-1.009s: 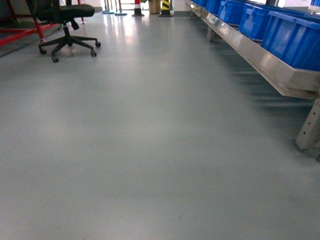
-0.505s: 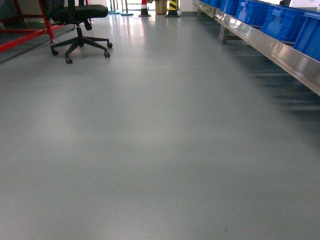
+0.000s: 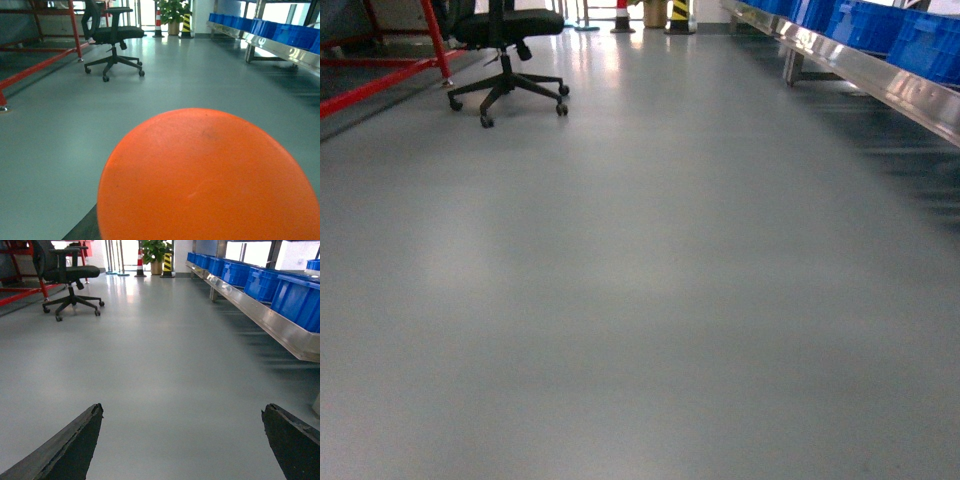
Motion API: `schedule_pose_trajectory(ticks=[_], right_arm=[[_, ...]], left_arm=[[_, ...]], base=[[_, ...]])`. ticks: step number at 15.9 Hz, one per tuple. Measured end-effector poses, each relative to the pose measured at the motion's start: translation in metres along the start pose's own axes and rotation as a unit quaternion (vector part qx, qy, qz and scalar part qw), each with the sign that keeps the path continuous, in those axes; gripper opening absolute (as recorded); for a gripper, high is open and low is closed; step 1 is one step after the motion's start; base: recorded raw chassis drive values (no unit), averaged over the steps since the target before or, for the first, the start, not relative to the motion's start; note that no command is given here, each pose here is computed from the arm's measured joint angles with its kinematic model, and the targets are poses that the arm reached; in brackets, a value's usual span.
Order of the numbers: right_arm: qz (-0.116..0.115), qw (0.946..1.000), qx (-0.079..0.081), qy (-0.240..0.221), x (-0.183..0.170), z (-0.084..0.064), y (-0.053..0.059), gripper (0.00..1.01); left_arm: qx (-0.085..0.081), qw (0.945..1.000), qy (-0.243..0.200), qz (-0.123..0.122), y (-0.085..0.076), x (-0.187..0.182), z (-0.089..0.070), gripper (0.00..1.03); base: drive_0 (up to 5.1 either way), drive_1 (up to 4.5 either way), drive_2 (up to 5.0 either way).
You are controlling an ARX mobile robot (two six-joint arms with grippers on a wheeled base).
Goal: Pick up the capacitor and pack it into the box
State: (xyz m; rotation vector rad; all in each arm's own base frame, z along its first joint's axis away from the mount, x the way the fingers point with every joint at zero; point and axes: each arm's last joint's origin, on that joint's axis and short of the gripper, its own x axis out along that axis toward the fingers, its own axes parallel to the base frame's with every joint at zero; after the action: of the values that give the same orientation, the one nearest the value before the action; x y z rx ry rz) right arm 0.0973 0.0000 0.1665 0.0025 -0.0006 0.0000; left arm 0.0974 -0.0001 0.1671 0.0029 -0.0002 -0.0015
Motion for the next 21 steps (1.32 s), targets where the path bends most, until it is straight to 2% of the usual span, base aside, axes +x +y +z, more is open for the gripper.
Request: schedule_pose_trajectory(ticks=[21], right_arm=[[0.000, 1.0000, 0.000, 0.000, 0.0000, 0.0000, 0.0000, 0.98]], left_arm=[[0.000, 1.0000, 0.001, 0.001, 0.0000, 0.0000, -0.0002, 0.43]], base=[[-5.0, 2.47, 2.5]])
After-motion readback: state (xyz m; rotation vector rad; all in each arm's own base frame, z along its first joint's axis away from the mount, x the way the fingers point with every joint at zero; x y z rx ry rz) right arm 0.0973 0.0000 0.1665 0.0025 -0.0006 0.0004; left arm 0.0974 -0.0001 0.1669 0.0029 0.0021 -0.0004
